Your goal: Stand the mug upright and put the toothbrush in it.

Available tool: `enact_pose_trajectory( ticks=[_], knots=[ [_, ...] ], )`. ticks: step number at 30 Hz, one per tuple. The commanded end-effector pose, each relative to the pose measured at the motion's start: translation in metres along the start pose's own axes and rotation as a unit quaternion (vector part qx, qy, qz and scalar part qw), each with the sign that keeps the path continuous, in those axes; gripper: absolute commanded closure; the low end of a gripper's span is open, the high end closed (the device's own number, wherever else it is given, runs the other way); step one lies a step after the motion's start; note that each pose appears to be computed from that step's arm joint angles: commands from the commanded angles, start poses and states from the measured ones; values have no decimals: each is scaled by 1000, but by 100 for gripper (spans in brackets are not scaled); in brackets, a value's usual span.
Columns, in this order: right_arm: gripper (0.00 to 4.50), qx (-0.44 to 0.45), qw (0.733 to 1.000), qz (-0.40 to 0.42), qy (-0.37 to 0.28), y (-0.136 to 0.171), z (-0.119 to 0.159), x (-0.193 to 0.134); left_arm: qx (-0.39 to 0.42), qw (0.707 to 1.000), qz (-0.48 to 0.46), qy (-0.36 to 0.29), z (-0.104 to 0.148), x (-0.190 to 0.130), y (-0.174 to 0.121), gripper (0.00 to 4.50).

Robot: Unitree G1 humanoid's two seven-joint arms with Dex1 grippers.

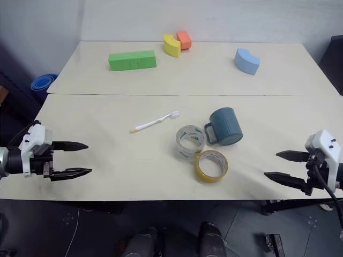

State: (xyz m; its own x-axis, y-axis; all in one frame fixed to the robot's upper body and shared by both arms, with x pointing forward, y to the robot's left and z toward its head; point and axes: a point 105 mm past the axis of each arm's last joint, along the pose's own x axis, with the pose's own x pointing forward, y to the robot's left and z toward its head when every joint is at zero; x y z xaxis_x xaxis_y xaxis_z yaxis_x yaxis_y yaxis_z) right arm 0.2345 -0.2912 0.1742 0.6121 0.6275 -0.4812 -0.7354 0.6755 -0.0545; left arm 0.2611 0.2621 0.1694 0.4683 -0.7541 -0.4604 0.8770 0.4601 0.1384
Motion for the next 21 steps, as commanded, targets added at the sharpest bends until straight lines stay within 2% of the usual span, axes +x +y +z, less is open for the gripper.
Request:
enact_pose_trajectory(
  ticks=[1,7,11,13,16,19,21],
  knots=[
    [0,-10,1000,-3,-14,3,10,-4,12,1000,8,-15,11,-1,0,3],
    [0,-20,1000,-18,-11,4,16,2,21,1000,0,-10,15,2,-4,3],
    [0,-16,999,-23,-33,12,42,20,34,995,-81,-55,51,17,-29,3],
    [0,-4,1000,-9,-29,27,50,38,55,986,-135,-77,74,28,-46,3],
    [60,3,1000,2,-23,43,56,58,96,975,-182,-84,93,40,-61,0],
    [152,11,1000,5,-8,53,57,79,127,964,-217,-90,107,51,-69,0],
    [152,24,1000,-3,-2,54,58,89,139,958,-231,-94,113,56,-71,0]
  ],
)
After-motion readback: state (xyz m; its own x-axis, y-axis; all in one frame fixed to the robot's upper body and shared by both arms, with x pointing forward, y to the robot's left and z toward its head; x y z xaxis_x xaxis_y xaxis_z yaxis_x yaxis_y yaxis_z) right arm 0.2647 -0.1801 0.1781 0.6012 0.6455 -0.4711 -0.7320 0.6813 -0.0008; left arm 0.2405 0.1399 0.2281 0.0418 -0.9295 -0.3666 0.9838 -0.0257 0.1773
